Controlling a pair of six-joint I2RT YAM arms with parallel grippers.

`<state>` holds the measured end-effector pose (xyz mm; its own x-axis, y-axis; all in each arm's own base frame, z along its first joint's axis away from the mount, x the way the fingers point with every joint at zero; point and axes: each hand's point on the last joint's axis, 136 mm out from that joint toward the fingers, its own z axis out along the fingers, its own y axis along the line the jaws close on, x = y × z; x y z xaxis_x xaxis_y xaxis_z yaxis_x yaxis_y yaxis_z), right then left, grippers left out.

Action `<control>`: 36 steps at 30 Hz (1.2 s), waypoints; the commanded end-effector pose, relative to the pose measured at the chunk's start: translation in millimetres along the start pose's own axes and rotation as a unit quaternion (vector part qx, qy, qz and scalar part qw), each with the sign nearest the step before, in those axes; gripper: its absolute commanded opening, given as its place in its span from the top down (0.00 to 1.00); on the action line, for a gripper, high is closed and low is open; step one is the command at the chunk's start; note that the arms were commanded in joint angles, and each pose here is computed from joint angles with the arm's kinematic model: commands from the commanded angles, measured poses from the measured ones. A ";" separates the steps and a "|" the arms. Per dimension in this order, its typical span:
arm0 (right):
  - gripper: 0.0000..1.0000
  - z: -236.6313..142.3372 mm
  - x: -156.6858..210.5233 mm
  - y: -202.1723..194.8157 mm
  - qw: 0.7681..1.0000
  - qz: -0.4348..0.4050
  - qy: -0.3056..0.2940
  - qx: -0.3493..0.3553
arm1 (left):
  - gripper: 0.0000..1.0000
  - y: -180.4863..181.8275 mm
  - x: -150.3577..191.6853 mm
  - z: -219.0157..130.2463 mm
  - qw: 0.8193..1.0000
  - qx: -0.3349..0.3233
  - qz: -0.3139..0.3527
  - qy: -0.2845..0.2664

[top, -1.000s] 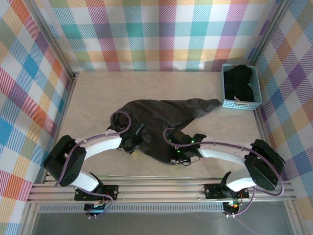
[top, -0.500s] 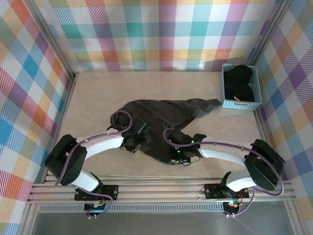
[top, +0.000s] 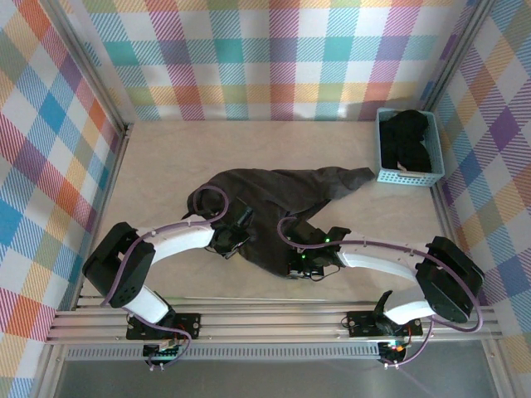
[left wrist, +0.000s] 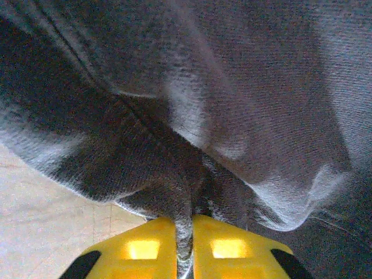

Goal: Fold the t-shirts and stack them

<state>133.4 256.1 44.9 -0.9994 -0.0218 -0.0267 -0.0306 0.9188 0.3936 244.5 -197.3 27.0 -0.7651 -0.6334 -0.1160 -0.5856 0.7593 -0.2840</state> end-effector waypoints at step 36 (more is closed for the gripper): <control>0.50 -36.8 -43.4 70.3 0.995 -0.070 -0.055 -0.051 | 1.00 103.1 -117.0 -149.5 0.973 0.084 -0.106 -0.189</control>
<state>131.3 368.8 98.5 -0.9572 -0.2691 -0.1070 -0.2824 0.7861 0.5498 225.6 -14.4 152.4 -0.4073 -0.8318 -0.3772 -0.6865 0.5512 -0.4742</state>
